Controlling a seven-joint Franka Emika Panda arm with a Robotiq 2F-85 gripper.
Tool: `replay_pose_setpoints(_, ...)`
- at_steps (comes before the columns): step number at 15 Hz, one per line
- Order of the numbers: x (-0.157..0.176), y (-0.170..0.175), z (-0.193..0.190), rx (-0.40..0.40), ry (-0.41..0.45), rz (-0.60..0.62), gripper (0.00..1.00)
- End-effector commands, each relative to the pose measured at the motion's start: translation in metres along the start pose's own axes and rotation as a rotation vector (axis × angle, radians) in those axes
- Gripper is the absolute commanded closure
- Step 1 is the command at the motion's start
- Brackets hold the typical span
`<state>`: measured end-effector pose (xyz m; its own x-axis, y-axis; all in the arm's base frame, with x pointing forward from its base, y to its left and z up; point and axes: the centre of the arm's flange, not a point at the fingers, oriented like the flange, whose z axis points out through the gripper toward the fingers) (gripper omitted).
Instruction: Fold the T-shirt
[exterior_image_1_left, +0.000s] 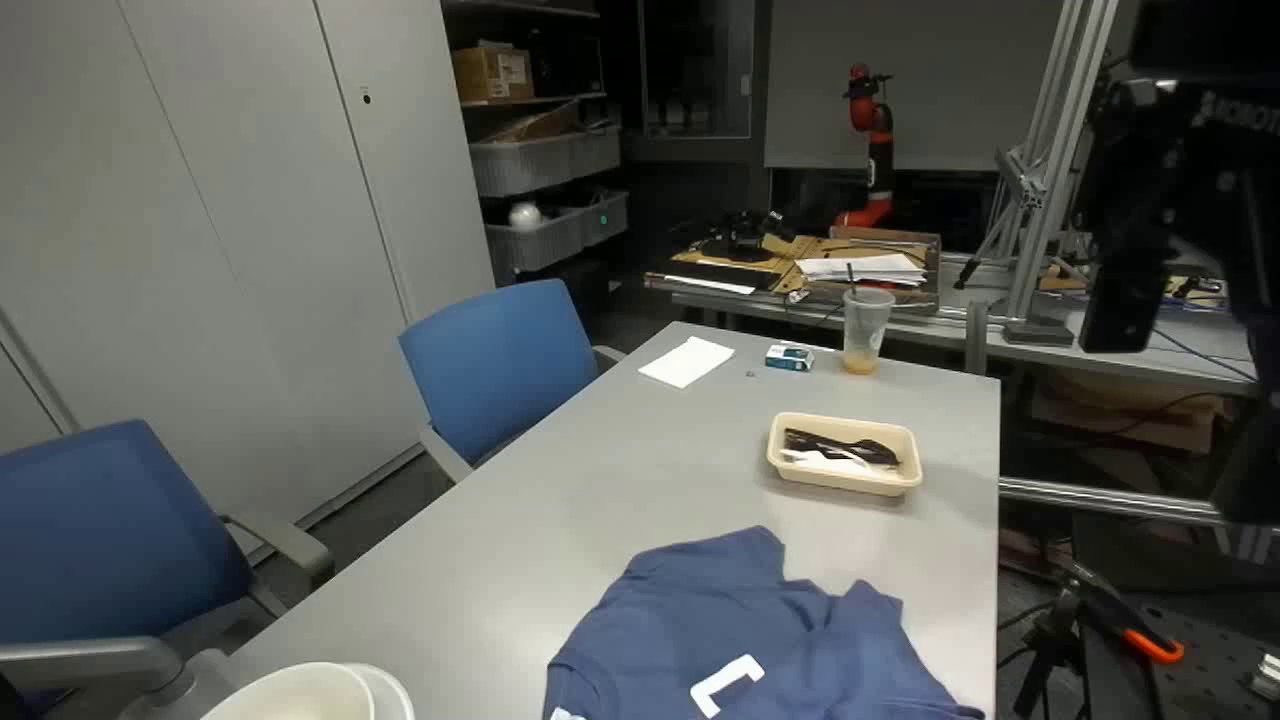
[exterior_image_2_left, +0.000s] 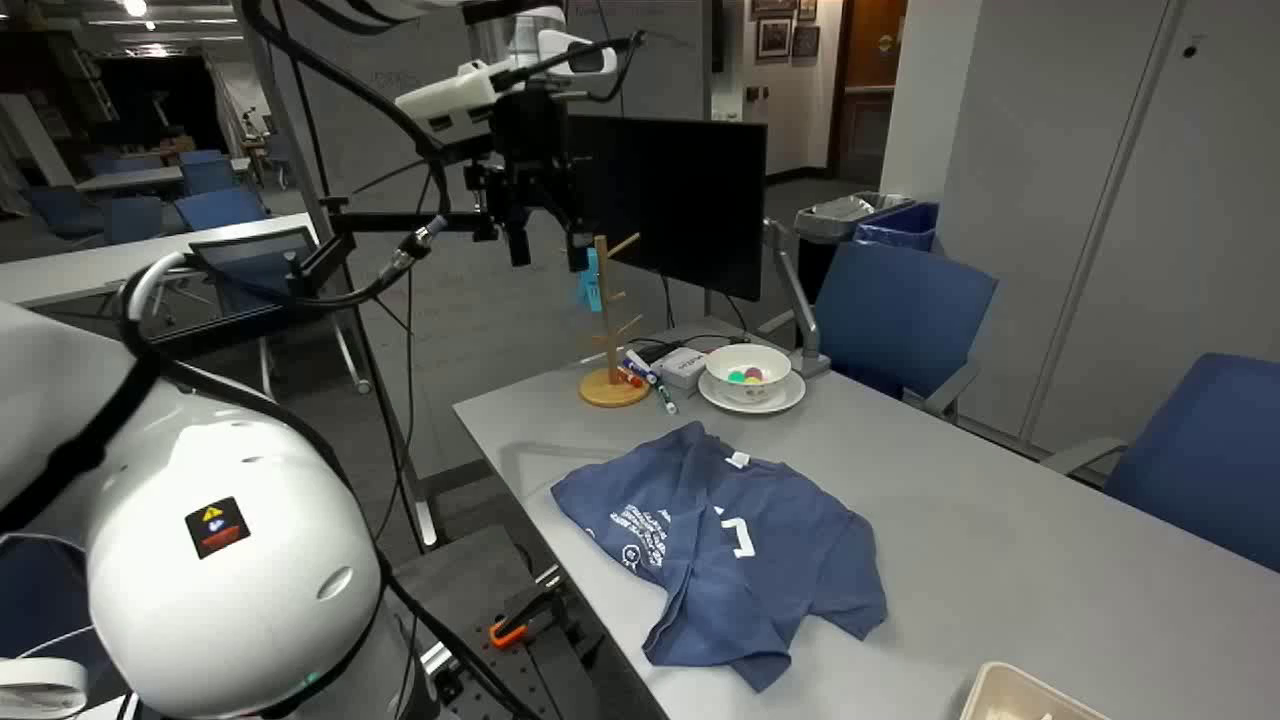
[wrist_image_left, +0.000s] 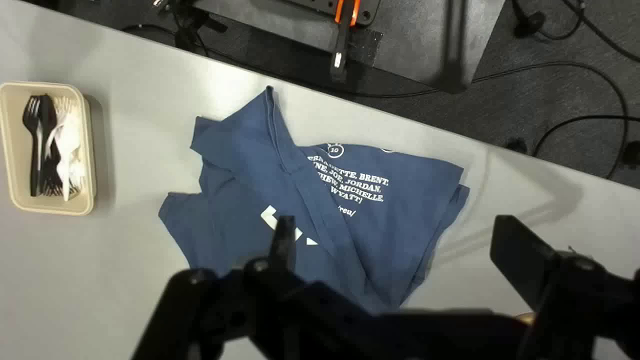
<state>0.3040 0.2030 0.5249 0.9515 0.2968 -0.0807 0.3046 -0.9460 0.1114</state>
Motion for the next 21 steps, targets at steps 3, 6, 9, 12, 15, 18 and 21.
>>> replay_pose_setpoints(3, 0.0, 0.0, 0.001, 0.0, -0.002, -0.001, 0.0)
replay_pose_setpoints(6, 0.0, 0.0, 0.001, 0.0, -0.002, -0.001, 0.0)
replay_pose_setpoints(9, 0.0, 0.0, 0.001, 0.0, -0.002, -0.001, 0.0)
replay_pose_setpoints(12, 0.0, 0.0, 0.001, 0.0, -0.002, -0.001, 0.0)
replay_pose_setpoints(15, 0.003, 0.003, 0.005, -0.006, -0.001, 0.014, 0.0)
replay_pose_setpoints(18, 0.007, 0.017, 0.028, 0.029, -0.001, 0.046, 0.0)
replay_pose_setpoints(21, 0.01, 0.036, 0.068, 0.055, -0.011, 0.094, 0.0)
